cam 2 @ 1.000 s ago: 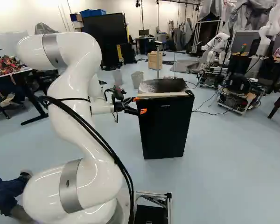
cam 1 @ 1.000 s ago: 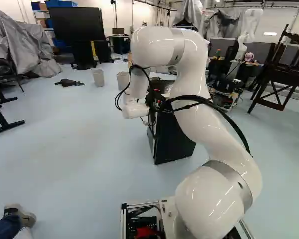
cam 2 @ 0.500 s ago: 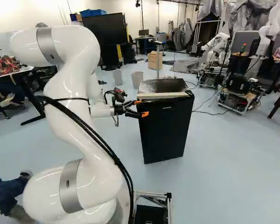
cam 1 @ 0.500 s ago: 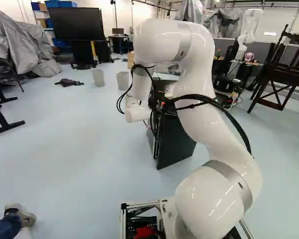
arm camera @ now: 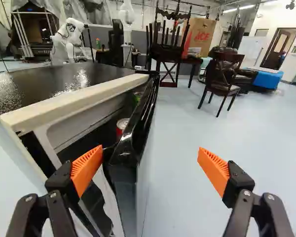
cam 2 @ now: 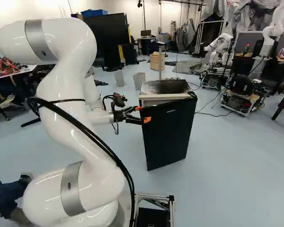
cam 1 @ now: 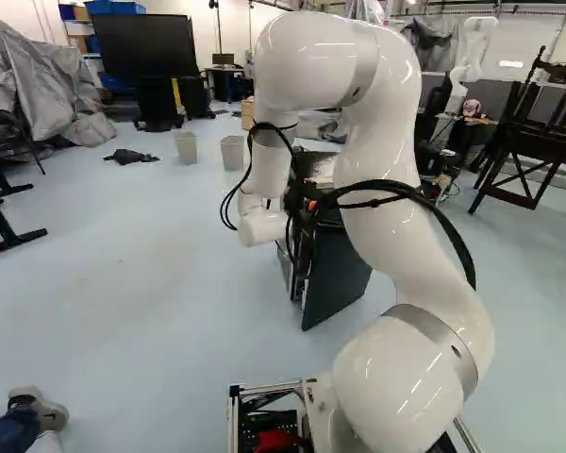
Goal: Grab a drink from the fridge
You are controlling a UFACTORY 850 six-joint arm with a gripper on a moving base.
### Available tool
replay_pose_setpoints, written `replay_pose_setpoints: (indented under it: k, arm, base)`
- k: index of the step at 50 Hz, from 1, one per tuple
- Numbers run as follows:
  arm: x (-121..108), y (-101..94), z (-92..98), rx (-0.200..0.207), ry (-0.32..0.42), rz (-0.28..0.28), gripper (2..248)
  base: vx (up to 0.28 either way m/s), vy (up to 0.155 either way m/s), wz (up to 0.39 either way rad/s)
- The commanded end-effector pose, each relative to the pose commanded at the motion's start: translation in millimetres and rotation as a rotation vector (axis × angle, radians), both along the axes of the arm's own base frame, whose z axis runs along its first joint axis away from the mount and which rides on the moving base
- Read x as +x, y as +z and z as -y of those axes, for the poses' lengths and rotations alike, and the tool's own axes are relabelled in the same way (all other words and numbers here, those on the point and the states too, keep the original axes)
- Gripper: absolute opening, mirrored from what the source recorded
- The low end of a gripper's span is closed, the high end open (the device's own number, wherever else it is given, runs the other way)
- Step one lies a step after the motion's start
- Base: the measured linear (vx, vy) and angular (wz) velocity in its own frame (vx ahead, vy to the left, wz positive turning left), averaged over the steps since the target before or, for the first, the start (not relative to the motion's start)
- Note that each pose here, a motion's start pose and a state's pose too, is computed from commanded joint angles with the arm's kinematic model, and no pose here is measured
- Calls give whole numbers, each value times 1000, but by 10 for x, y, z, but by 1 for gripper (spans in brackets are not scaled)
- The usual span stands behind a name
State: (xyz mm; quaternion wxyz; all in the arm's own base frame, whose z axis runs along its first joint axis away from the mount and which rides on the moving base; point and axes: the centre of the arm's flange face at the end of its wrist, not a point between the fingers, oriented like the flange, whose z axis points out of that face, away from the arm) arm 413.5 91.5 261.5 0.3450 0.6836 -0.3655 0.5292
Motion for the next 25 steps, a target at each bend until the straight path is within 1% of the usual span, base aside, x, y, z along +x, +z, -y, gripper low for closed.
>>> replay_pose_setpoints:
  k: [8, 25]
  arm:
    - [-55, 0, 4, -3, 5, -7, 247]
    - [-64, 0, 5, -4, 5, -8, 247]
  base:
    - [0, 0, 0]
    - [0, 0, 0]
